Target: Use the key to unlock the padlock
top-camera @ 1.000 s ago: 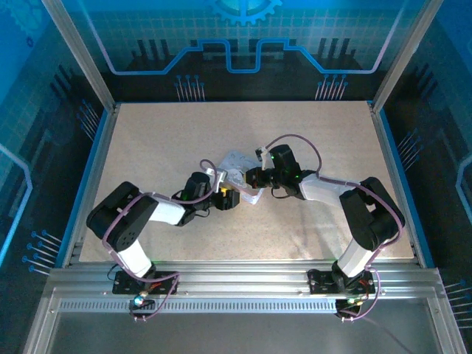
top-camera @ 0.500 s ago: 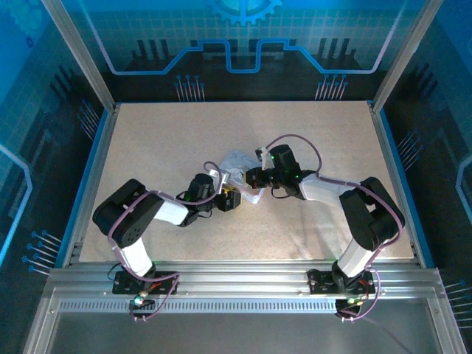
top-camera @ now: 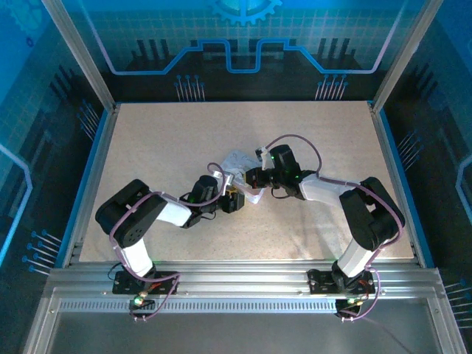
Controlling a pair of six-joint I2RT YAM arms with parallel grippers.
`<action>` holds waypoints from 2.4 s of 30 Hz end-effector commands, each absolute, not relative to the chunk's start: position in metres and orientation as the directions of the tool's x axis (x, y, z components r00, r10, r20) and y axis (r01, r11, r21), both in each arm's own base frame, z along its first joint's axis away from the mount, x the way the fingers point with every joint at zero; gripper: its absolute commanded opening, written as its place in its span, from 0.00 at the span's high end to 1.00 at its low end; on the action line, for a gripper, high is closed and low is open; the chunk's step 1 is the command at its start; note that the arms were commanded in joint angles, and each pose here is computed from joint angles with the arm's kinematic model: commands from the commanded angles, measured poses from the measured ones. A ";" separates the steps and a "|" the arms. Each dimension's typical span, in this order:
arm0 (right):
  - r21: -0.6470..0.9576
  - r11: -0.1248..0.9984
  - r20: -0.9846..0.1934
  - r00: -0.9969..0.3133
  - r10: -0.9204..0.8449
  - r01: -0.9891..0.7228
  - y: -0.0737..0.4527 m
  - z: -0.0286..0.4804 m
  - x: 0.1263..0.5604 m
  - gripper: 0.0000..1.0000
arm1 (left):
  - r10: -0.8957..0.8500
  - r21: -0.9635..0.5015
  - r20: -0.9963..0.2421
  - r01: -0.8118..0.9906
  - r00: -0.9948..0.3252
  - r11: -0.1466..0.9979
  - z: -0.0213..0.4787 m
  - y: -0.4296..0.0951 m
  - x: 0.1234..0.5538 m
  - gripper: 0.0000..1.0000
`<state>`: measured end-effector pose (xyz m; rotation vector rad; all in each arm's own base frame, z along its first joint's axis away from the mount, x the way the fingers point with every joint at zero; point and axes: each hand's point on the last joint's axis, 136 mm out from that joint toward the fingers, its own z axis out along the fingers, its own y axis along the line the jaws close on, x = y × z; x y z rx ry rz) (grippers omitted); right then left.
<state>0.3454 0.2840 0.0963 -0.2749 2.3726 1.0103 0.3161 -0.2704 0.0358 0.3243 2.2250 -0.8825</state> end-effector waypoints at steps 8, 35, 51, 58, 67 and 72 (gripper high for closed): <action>0.599 0.740 -0.455 -0.890 0.002 -0.305 0.270 0.062 0.327 0.95 | -0.071 -0.517 -0.702 0.439 -0.709 0.735 0.043 -0.278 0.327 0.56; 0.461 0.745 -0.693 -0.720 -0.037 -0.483 0.249 0.126 0.294 0.96 | -0.172 -0.679 -0.490 0.250 -0.854 0.691 0.077 -0.285 0.306 0.78; 0.314 0.733 -0.791 -0.593 -0.149 -0.603 0.237 0.109 0.227 0.96 | -0.243 -0.807 -0.304 0.114 -0.921 0.579 0.111 -0.300 0.295 0.84; 0.261 0.722 -0.793 -0.569 -0.219 -0.641 0.245 0.096 0.224 0.95 | -0.273 -0.833 -0.257 0.069 -0.927 0.550 0.117 -0.301 0.293 0.84; 0.216 0.726 -0.797 -0.547 -0.255 -0.653 0.253 0.094 0.234 0.95 | -0.308 -0.864 -0.203 0.022 -0.930 0.503 0.119 -0.305 0.294 0.83; 0.212 0.732 -0.811 -0.535 -0.239 -0.648 0.255 0.095 0.240 0.95 | -0.314 -0.865 -0.193 0.011 -0.930 0.501 0.115 -0.306 0.293 0.84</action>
